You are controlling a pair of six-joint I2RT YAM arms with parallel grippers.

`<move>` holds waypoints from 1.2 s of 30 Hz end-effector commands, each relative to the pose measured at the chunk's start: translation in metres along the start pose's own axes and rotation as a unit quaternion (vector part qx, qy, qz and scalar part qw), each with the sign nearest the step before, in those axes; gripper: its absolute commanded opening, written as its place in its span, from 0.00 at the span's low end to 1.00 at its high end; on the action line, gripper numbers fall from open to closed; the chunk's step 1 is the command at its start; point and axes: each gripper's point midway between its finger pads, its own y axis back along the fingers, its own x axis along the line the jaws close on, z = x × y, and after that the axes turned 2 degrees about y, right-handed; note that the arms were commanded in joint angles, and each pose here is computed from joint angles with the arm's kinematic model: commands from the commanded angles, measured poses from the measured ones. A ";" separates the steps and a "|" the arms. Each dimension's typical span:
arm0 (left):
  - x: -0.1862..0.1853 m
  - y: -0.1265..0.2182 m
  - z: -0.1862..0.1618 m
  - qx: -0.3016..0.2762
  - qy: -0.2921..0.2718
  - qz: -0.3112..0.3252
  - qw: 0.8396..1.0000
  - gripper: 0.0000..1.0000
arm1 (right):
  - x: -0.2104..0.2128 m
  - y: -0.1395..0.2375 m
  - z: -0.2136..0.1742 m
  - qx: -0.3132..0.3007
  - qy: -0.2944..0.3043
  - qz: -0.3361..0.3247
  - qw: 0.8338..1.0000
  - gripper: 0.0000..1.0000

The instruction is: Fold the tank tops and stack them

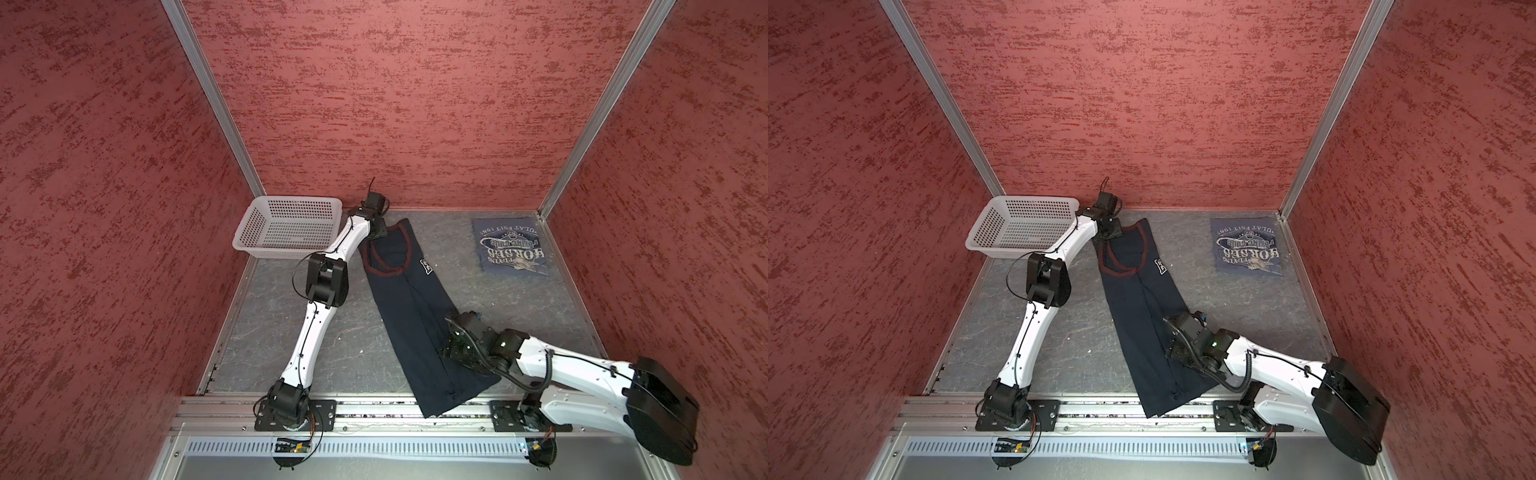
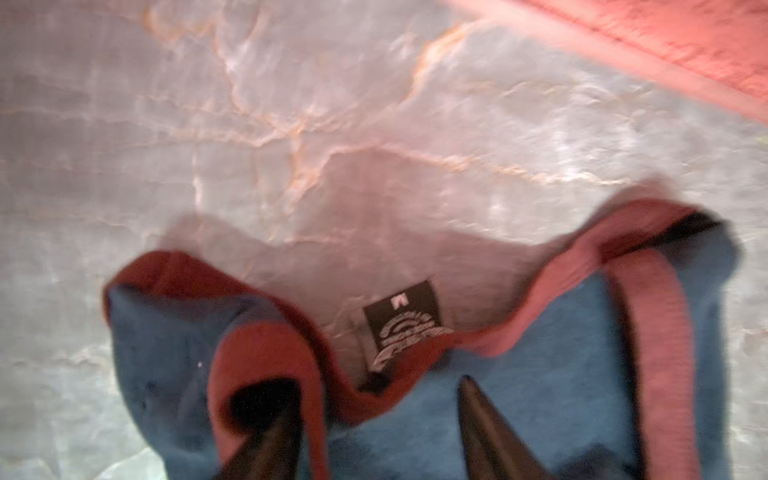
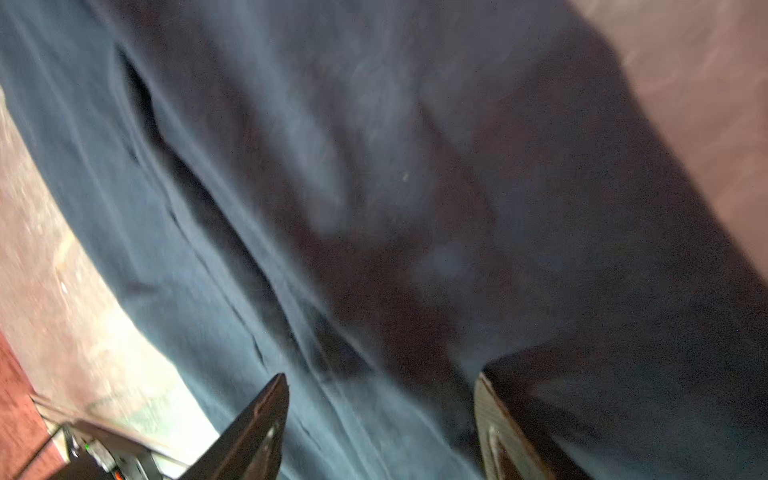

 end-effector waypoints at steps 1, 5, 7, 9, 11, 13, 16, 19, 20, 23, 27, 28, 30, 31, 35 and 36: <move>-0.022 0.020 0.011 -0.028 -0.038 -0.016 0.999 0.67 | -0.002 0.016 0.005 -0.023 -0.021 -0.021 0.999 0.73; -0.018 0.053 0.012 -0.027 -0.032 0.007 0.999 0.76 | -0.016 0.036 0.026 -0.074 -0.003 -0.056 0.996 0.73; -0.017 0.069 0.005 -0.011 -0.023 0.009 1.000 0.80 | -0.013 0.043 0.036 -0.089 0.013 -0.051 0.995 0.73; -0.024 0.083 -0.004 0.004 -0.025 -0.005 1.000 0.89 | -0.012 0.048 0.044 -0.100 0.028 -0.055 0.993 0.73; -0.036 0.097 -0.016 0.023 -0.027 -0.030 0.999 0.96 | -0.018 0.051 0.051 -0.106 0.036 -0.073 0.991 0.73; -0.046 0.109 -0.029 0.041 -0.026 -0.054 0.997 1.00 | -0.029 0.049 0.056 -0.102 0.041 -0.095 0.989 0.73; -0.048 0.120 -0.053 0.076 -0.016 -0.062 0.995 1.00 | -0.037 0.045 0.059 -0.094 0.052 -0.109 0.988 0.73; -0.044 0.127 -0.092 0.108 -0.006 -0.059 0.992 1.00 | -0.044 0.038 0.059 -0.084 0.064 -0.123 0.987 0.74; -0.043 0.129 -0.105 0.114 -0.004 -0.061 0.992 1.00 | -0.044 0.036 0.058 -0.079 0.069 -0.122 0.987 0.74; -0.033 0.130 -0.146 0.127 0.012 -0.065 0.990 0.95 | -0.043 0.026 0.055 -0.063 0.080 -0.118 0.988 0.74; -0.022 0.118 -0.185 0.150 0.013 -0.062 0.987 0.85 | -0.046 0.012 0.045 -0.034 0.083 -0.116 0.989 0.73; -0.021 0.113 -0.190 0.155 0.013 -0.064 0.986 0.83 | -0.046 0.008 0.041 -0.026 0.082 -0.111 0.990 0.73; -0.021 0.102 -0.201 0.164 0.010 -0.062 0.984 0.79 | -0.045 0.000 0.033 -0.010 0.079 -0.103 0.991 0.72; -0.020 0.098 -0.202 0.164 0.006 -0.059 0.985 0.78 | -0.045 -0.003 0.030 -0.005 0.078 -0.100 0.992 0.72; -0.018 0.074 -0.200 0.162 -0.010 -0.042 0.986 0.73 | -0.037 -0.015 0.009 0.022 0.069 -0.073 0.995 0.71; -0.017 0.067 -0.197 0.161 -0.016 -0.037 0.986 0.73 | -0.033 -0.018 0.003 0.029 0.067 -0.063 0.995 0.71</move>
